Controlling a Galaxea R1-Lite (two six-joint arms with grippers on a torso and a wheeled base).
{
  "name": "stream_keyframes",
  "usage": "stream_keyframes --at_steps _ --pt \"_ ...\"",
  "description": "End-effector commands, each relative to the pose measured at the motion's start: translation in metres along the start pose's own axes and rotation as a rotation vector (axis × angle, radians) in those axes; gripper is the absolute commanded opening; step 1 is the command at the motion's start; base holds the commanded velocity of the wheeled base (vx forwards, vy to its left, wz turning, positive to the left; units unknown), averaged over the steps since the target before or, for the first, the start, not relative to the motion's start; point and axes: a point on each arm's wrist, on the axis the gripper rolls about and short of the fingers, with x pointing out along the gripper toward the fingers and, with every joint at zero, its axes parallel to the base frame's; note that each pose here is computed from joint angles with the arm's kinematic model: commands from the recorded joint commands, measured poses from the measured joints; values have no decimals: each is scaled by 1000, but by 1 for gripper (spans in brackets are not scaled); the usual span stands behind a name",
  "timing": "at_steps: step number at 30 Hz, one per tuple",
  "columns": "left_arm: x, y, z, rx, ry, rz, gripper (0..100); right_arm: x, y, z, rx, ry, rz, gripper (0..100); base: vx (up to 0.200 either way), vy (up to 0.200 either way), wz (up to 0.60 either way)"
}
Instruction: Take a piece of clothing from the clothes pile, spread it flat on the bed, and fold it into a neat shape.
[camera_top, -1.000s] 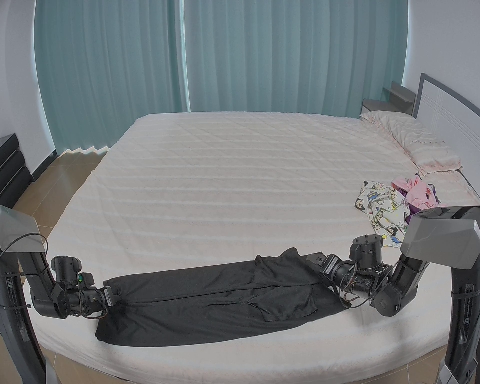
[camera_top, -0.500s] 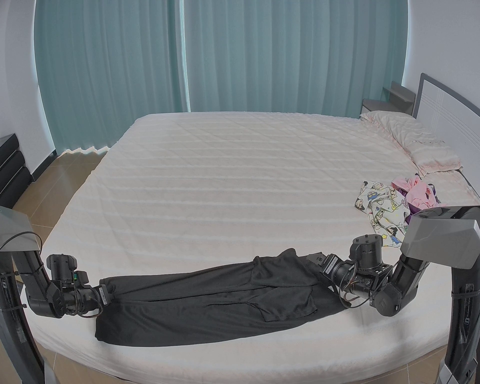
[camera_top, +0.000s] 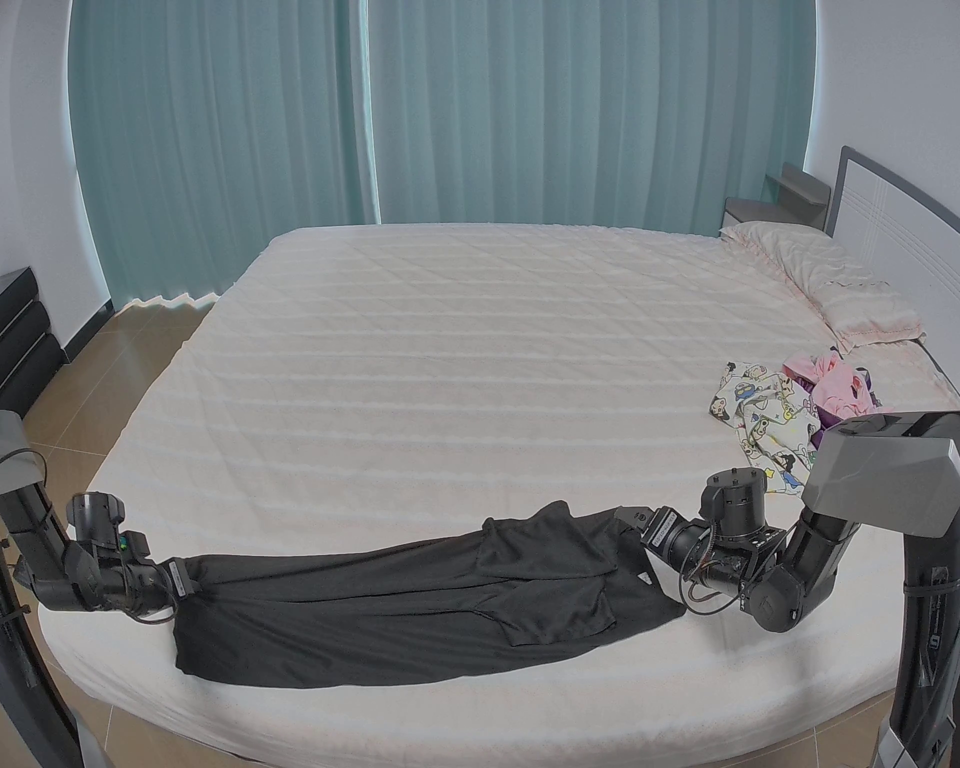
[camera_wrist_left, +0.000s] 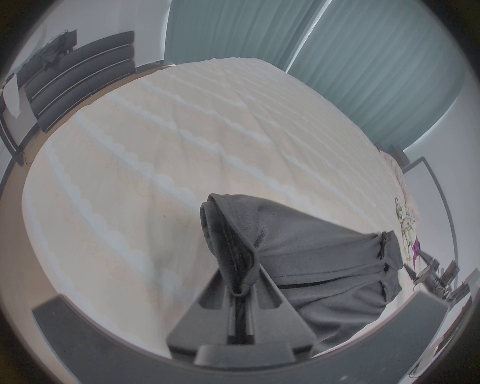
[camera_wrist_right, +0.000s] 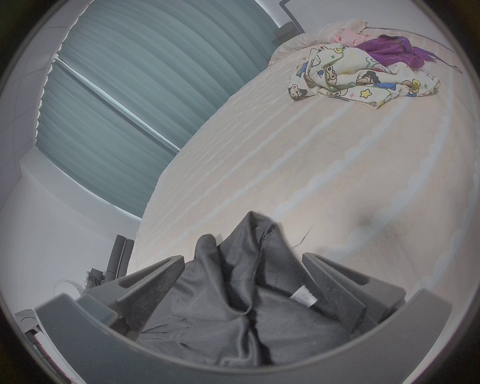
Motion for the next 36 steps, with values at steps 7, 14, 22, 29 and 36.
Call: stream_keyframes --at_steps 7,14,22,29,36 --pt "-33 28 44 -68 -152 38 0 0 0 0 0 -1 1 100 0 0 0" --pt "-54 47 63 -117 -158 39 0 -1 2 1 0 -3 6 100 0 0 0" --pt "-75 8 56 -84 -133 -22 0 -1 2 1 0 -4 7 100 0 0 0" --pt "-82 -47 39 -98 -85 -81 0 -1 2 2 0 -6 7 100 0 0 0" --pt "-77 -96 20 -103 -48 -56 0 -1 3 2 0 -6 9 100 0 0 0"
